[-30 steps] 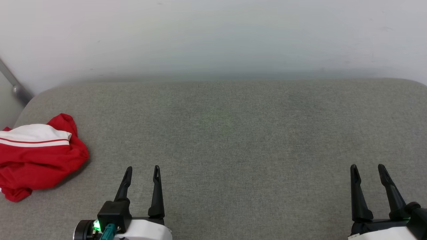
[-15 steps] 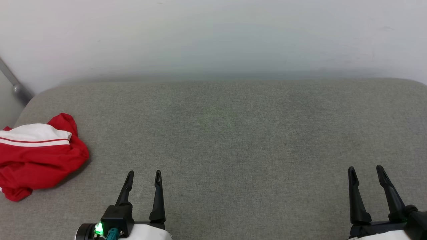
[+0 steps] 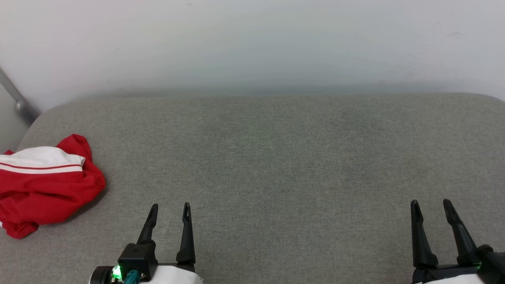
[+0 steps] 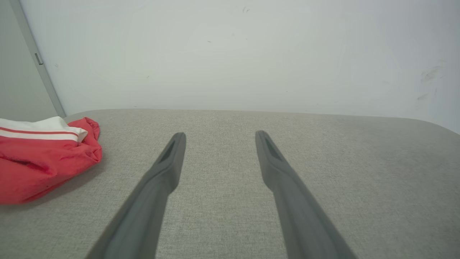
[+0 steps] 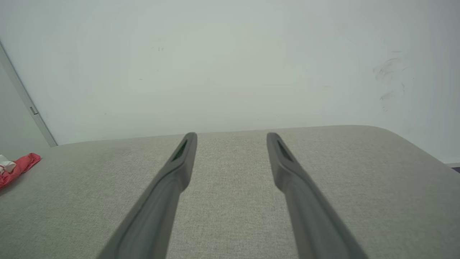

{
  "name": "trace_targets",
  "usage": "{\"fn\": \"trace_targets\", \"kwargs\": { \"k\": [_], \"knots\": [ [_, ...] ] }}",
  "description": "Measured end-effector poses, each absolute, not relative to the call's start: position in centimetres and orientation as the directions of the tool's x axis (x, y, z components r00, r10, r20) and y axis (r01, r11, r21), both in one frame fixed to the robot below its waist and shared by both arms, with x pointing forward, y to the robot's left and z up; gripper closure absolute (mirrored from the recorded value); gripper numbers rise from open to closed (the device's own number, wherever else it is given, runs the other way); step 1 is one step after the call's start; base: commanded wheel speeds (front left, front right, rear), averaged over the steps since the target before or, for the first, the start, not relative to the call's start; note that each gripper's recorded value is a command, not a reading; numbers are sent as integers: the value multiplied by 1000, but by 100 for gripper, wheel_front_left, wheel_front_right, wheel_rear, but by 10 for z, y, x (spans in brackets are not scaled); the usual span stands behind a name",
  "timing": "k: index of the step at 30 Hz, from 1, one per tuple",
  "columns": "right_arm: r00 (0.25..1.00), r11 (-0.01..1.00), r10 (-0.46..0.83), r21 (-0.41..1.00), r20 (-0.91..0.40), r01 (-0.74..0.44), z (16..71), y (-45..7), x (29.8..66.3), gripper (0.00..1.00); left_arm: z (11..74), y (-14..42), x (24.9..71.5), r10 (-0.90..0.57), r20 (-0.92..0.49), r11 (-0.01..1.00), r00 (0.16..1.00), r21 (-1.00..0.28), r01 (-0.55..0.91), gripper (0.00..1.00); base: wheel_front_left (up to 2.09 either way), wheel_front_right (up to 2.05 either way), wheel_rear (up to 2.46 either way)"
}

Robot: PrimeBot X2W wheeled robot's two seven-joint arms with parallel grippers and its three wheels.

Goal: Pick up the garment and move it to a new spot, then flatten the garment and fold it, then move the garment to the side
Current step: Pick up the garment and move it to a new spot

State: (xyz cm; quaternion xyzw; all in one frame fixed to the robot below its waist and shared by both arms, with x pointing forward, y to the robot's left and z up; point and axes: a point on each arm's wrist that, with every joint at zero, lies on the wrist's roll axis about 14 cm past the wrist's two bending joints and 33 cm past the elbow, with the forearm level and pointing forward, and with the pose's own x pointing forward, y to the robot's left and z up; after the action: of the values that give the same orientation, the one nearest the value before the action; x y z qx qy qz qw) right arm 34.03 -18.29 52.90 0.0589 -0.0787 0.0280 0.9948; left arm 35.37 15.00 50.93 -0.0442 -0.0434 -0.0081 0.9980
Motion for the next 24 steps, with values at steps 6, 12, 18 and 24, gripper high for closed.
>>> {"fn": "trace_targets", "kwargs": {
  "k": [6,12,18,24],
  "knots": [
    [987,991,45,120,157,-65,528,-183,340,0,509,151,353,-7,85,996,996,-87,15,0,0,0,0],
    [986,990,53,120,157,-73,528,-181,342,0,508,155,352,6,84,996,996,-86,1,0,0,0,0],
    [984,988,82,116,157,-101,528,-172,347,0,509,166,348,46,85,996,995,-82,-39,0,0,0,0],
    [980,983,131,109,152,-149,526,-157,354,0,510,188,339,122,88,991,989,-73,-116,0,0,0,0]
  ]
}}
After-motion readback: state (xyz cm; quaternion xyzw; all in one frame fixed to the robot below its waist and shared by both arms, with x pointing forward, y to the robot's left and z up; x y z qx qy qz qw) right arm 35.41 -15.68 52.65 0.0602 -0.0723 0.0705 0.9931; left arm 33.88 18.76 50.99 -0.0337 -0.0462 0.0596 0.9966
